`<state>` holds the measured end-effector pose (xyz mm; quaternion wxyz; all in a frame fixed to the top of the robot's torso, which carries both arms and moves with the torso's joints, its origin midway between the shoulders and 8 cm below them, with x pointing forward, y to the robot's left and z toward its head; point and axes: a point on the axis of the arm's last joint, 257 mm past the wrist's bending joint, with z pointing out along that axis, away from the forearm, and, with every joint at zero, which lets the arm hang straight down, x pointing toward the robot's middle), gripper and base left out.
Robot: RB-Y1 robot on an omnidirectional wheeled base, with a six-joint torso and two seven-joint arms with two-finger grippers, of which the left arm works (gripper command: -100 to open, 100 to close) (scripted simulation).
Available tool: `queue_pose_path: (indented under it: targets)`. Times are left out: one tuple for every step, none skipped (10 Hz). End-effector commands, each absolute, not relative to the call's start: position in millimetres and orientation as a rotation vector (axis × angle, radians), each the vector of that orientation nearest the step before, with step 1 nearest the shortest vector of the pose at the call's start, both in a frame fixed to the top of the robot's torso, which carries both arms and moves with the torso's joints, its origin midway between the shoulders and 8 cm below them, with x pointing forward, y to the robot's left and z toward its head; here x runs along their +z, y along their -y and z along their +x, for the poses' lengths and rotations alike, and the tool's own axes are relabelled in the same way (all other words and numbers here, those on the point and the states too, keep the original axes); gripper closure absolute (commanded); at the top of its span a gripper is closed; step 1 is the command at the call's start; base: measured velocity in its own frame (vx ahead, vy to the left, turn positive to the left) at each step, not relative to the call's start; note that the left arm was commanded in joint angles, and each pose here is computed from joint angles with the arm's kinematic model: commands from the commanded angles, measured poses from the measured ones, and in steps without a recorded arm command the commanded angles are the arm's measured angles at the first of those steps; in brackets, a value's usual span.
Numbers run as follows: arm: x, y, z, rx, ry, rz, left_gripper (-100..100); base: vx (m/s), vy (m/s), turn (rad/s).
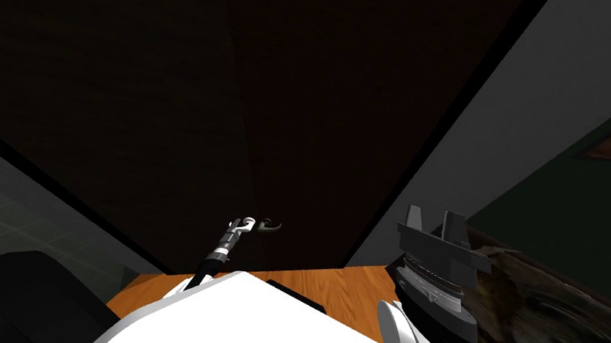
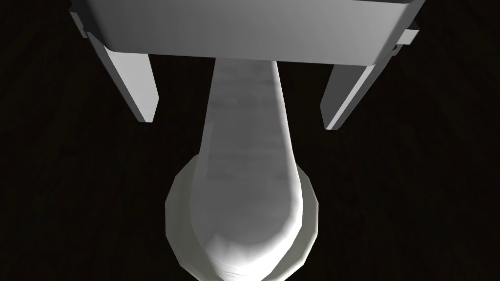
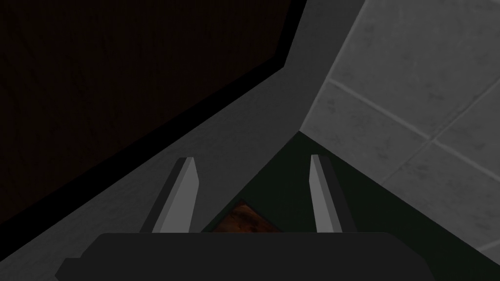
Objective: Pull the door open
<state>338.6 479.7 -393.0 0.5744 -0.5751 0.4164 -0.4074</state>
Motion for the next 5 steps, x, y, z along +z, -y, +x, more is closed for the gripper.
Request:
queue_pose_path:
  targets:
    - [-393.6, -481.0, 337.6, -0.951, -0.976, -1.349, 100, -0.007, 0.003, 0.011]
    - [-393.6, -481.0, 337.6, -0.951, -0.976, -1.349, 100, -0.029, 0.01, -0.008]
    - [-393.6, -481.0, 337.6, -0.951, -0.976, -1.349, 100, -0.026, 0.007, -0.02]
    - [-393.6, -481.0, 337.6, -0.951, -0.976, -1.349, 100, -0.017, 0.003, -0.008]
    - [-393.6, -481.0, 337.6, -0.951, -0.976, -1.349, 100, -0.008, -0.001, 0.002]
